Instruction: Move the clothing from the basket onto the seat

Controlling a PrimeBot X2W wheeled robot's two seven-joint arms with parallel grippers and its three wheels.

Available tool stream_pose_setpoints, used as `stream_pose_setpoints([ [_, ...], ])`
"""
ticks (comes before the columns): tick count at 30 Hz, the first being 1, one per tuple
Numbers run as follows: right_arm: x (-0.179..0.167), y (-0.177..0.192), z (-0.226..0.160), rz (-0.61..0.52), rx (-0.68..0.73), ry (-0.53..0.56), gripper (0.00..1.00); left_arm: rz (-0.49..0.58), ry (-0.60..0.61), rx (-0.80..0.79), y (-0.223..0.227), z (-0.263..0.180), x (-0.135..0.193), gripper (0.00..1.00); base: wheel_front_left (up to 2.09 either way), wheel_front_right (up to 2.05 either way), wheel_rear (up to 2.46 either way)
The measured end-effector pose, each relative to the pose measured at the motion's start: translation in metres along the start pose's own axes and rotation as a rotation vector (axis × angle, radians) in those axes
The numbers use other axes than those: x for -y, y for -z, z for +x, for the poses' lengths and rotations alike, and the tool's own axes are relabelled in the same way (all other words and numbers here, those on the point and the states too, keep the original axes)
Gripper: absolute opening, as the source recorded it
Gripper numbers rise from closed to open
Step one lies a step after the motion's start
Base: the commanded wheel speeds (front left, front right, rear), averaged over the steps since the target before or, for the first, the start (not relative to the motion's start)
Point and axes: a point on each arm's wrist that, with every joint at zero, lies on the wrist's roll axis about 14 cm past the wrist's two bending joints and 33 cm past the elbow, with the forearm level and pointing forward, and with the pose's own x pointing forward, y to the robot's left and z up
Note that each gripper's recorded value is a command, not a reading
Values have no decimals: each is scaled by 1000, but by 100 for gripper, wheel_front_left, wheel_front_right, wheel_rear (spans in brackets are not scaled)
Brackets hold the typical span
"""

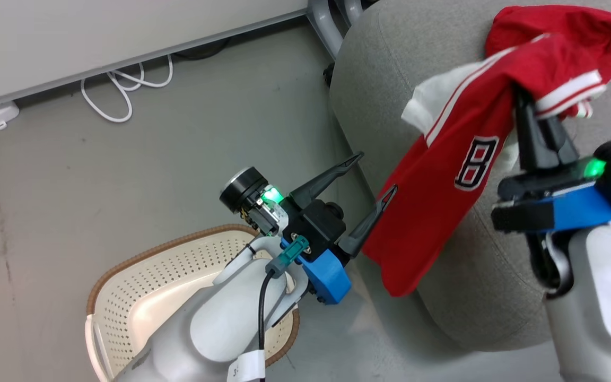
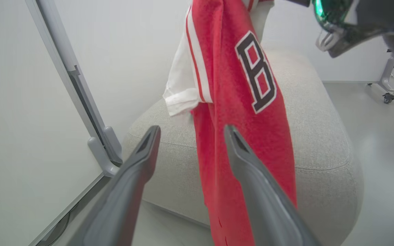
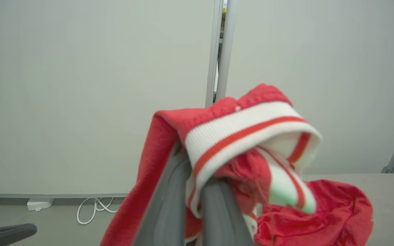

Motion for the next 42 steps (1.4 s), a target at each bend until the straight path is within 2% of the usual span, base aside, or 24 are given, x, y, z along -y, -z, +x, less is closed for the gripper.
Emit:
stream_pose_setpoints([
  [5, 18, -43, 55, -61, 160, 22, 0, -2, -8, -7, 16, 5, -20, 100, 0, 0, 0],
  [13, 86, -115, 124, -220, 408, 162, 0, -33, -20, -43, 61, 10, -54, 100, 0, 0, 0],
  [17, 118, -122, 142, -341, 425, 216, 0, -56, -27, -68, 88, 9, -67, 100, 0, 0, 0],
  [20, 135, -113, 148, -382, 395, 248, 0, -75, -29, -74, 100, 10, -70, 100, 0, 0, 0],
  [23, 163, -76, 151, -445, 285, 298, 0, -102, -28, -86, 119, 10, -73, 100, 0, 0, 0],
  [24, 163, -76, 151, -445, 285, 298, 0, -102, -28, -86, 119, 10, -73, 100, 0, 0, 0],
  [25, 174, -53, 146, -450, 224, 321, 0, -114, -28, -89, 126, 10, -74, 100, 0, 0, 0],
  [26, 174, -53, 146, -450, 224, 321, 0, -114, -28, -89, 126, 10, -74, 100, 0, 0, 0],
  [28, 181, -22, 138, -465, 134, 325, 0, -120, -28, -93, 131, 9, -75, 100, 0, 0, 0],
  [29, 186, 9, 127, -456, 44, 332, 0, -123, -26, -97, 135, 9, -75, 100, 0, 0, 0],
  [30, 186, 9, 127, -456, 44, 332, 0, -123, -26, -97, 135, 9, -75, 100, 0, 0, 0],
  [35, 199, 70, 97, -403, -133, 374, 0, -123, -16, -88, 135, 11, -73, 100, 0, 0, 0],
  [42, 192, 138, 60, -324, -324, 395, 0, -116, -19, -89, 134, 9, -77, 100, 0, 0, 0],
])
